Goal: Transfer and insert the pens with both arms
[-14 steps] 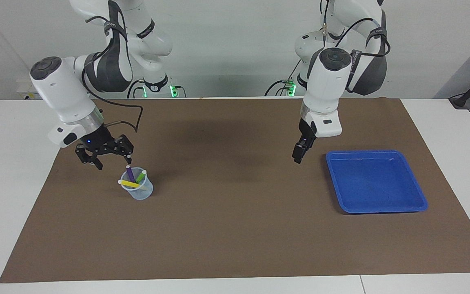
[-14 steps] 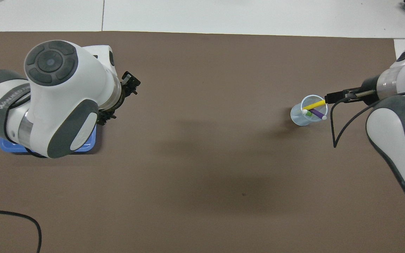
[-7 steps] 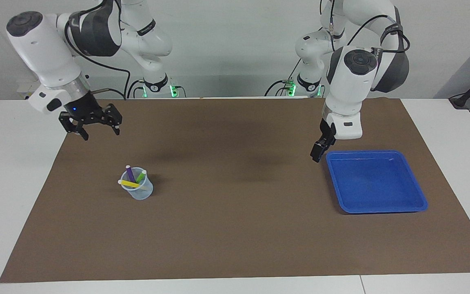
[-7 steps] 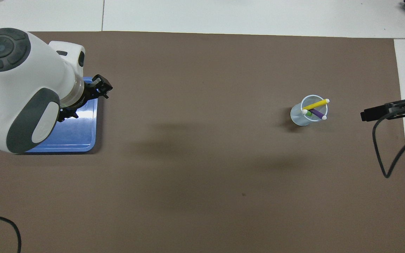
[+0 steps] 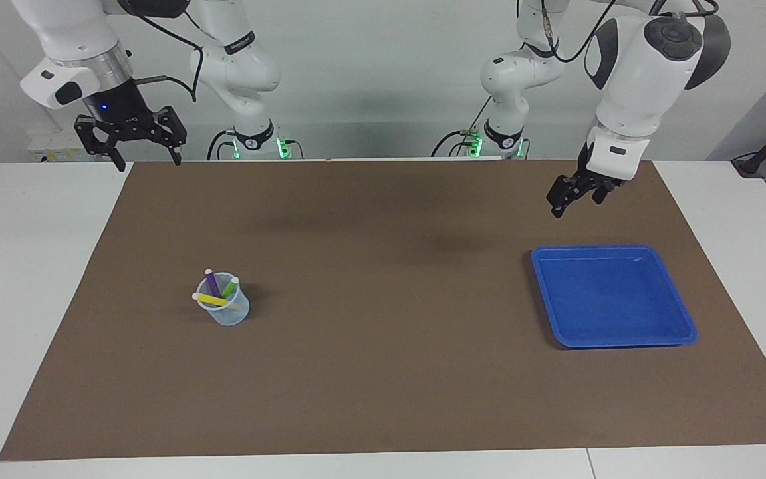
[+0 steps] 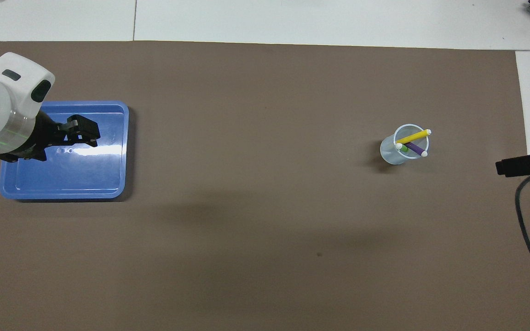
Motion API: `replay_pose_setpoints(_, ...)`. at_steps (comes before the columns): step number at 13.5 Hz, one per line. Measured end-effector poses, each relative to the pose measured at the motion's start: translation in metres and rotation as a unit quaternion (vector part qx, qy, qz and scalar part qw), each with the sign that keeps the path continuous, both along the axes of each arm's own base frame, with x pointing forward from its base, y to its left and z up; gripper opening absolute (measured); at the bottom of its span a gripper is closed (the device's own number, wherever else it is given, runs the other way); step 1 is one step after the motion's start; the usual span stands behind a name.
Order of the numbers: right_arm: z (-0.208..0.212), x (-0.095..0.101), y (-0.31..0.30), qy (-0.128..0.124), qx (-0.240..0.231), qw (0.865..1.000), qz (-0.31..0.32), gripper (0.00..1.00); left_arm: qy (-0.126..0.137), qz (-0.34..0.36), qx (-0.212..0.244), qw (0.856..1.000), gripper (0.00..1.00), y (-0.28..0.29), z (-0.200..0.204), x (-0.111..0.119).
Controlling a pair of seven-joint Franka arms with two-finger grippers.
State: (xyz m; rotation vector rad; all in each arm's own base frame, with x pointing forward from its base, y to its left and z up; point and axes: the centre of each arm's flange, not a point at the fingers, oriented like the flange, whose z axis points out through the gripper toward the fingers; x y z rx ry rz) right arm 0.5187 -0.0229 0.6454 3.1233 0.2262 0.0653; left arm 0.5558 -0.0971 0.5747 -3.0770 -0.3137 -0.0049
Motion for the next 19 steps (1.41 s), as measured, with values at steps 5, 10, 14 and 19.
replay_pose_setpoints(5,-0.003,-0.001,0.008,0.01,0.0,1.0,0.007,1.0,0.006,-0.027,0.0,1.0,1.0,-0.008,-0.002,-0.003)
replay_pose_setpoints(10,-0.008,-0.008,0.01,0.038,0.001,0.999,0.009,1.0,0.026,-0.048,0.0,0.999,1.0,0.01,-0.004,-0.004)
replay_pose_setpoints(14,-0.014,-0.011,0.013,0.055,0.002,0.998,0.011,1.0,0.029,-0.064,-0.012,0.997,1.0,0.011,-0.003,-0.004)
replay_pose_setpoints(19,-0.015,-0.011,0.018,0.059,0.001,0.998,0.016,1.0,0.035,-0.079,-0.038,0.996,1.0,0.0,-0.004,-0.007)
